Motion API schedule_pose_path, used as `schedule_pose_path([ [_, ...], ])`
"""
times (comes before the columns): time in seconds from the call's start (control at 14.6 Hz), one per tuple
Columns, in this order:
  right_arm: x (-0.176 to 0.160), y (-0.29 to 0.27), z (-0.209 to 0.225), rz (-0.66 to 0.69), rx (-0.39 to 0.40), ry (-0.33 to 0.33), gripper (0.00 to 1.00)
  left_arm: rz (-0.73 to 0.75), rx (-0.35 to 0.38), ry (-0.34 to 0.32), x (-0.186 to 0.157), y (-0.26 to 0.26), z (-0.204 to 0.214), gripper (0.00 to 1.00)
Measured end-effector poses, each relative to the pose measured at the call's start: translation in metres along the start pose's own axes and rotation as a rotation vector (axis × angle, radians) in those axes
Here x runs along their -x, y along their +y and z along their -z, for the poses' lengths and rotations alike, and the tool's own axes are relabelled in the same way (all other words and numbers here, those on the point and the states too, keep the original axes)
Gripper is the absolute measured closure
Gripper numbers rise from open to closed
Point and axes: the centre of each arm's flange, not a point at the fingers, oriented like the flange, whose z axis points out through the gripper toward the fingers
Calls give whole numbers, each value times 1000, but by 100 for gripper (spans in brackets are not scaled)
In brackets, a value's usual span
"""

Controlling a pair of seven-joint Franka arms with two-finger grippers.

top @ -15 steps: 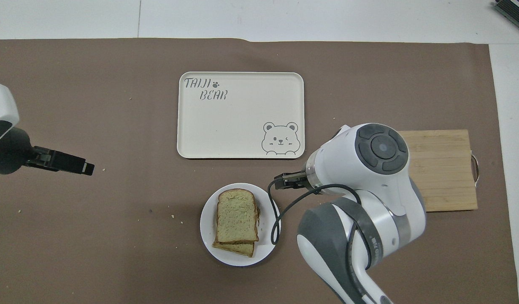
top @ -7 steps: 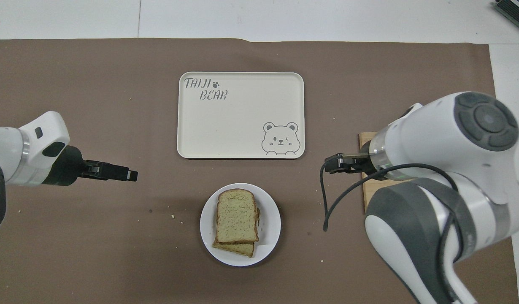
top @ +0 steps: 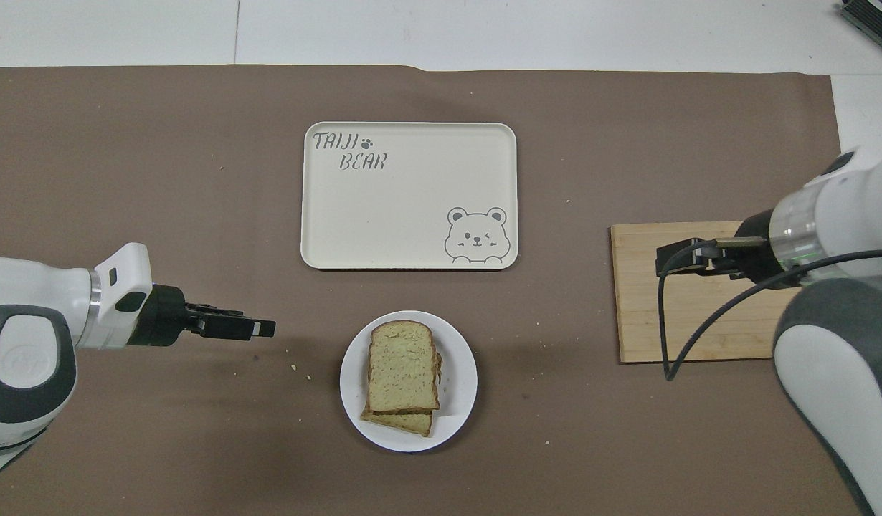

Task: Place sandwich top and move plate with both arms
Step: 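Open and withdraw the right gripper while the left gripper reaches in, then push the left gripper against the plate rim nearest the robot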

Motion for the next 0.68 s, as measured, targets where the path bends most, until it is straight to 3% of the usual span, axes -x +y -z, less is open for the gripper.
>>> schedule_pose_path([
  [0.48,0,36,51,-38,62,20,0,-1,167,117,45,-35,-49,4],
  [0.55,2,36,61,-37,70,23,0,7,178,123,47,-37,-53,9],
  [0.62,4,34,69,-34,77,31,0,11,186,128,48,-38,-56,20],
  [0.68,4,31,73,-27,80,38,0,10,193,131,48,-38,-59,23],
])
